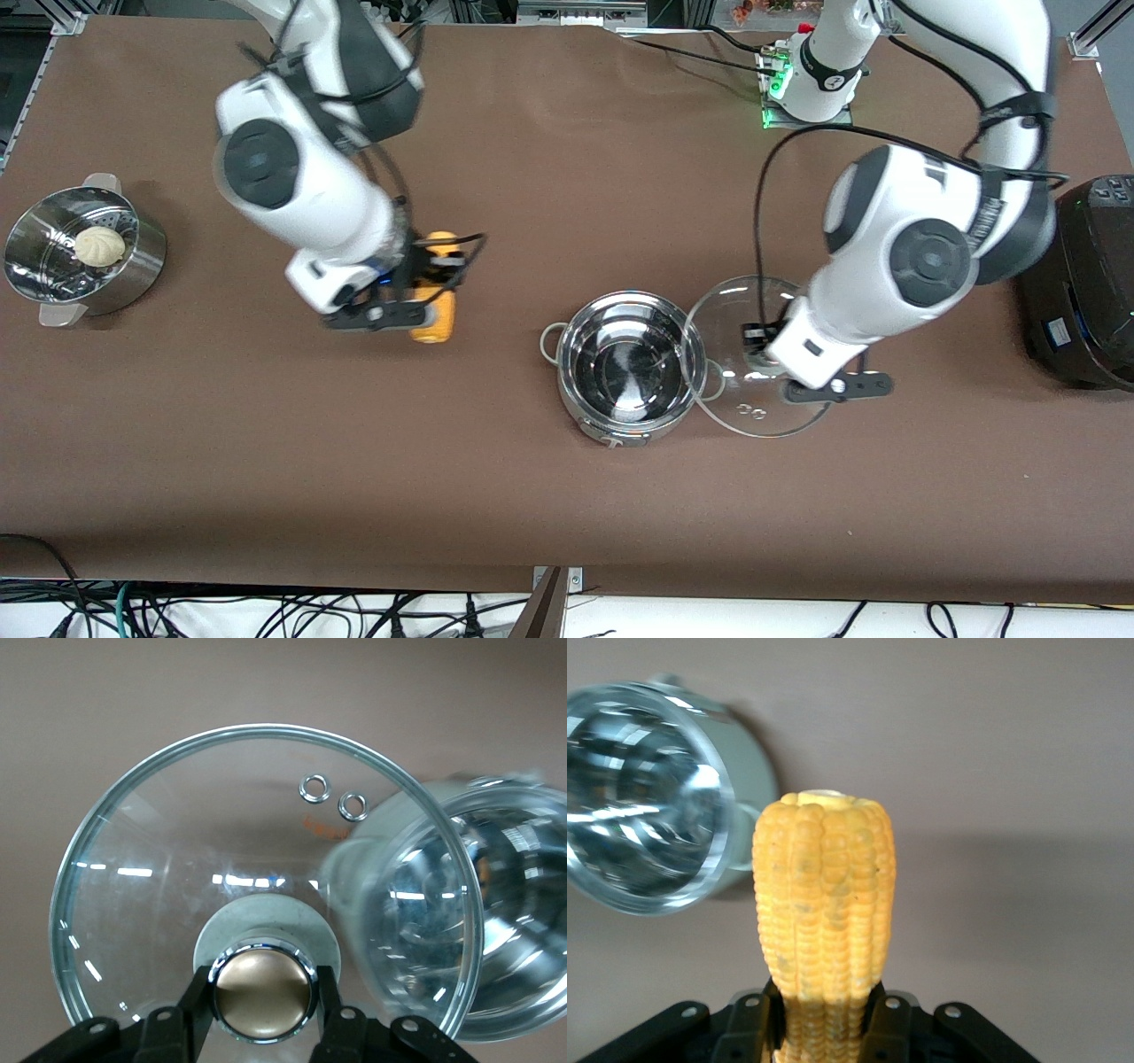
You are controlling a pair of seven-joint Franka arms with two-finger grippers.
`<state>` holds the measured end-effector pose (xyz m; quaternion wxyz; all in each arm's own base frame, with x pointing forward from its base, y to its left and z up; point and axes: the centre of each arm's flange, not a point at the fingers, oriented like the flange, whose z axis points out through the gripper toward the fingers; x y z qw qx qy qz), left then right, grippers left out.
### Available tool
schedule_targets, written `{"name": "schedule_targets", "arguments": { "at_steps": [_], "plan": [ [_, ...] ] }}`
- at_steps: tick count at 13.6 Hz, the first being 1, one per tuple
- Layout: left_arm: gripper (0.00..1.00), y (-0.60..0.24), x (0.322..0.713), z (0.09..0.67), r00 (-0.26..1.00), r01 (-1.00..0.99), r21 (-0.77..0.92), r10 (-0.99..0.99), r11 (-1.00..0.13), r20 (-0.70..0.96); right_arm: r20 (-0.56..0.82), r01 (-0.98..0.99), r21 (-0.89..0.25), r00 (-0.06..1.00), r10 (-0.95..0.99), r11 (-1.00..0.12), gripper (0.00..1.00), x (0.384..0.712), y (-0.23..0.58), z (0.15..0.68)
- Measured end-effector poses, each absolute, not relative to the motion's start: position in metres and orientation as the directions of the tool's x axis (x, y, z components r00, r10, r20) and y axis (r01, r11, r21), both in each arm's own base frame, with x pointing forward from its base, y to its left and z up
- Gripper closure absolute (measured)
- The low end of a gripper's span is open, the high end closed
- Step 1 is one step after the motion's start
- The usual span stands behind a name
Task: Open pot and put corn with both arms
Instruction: 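Carry the corn over the pot while the left gripper lowers the lid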
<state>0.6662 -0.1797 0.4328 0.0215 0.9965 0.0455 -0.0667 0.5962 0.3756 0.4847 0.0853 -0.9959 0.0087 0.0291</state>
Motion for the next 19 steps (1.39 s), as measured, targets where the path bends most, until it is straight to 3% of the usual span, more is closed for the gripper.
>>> {"name": "schedule_targets", "arguments": {
  "at_steps": [7,14,19],
  "plan": [
    [0.50,-0.042,0.636,0.362,0.987,-0.033,0.064,-0.042,-0.997,-0.153,0.070,-0.063,-0.298,0.994,-0.088,-0.952,0.67,0.598,0.495,0.430],
    [0.50,-0.012,0.601,0.261,0.990,-0.097,-0.027,-0.094,-0.995,-0.108,0.113,0.028,-0.250,0.994,-0.001,-0.968,0.67,0.585,0.555,0.353],
    [0.50,-0.004,0.599,0.227,0.990,-0.091,-0.028,-0.087,-0.995,-0.109,0.141,0.066,-0.262,0.990,0.029,-0.963,0.67,0.579,0.575,0.326]
  ]
}}
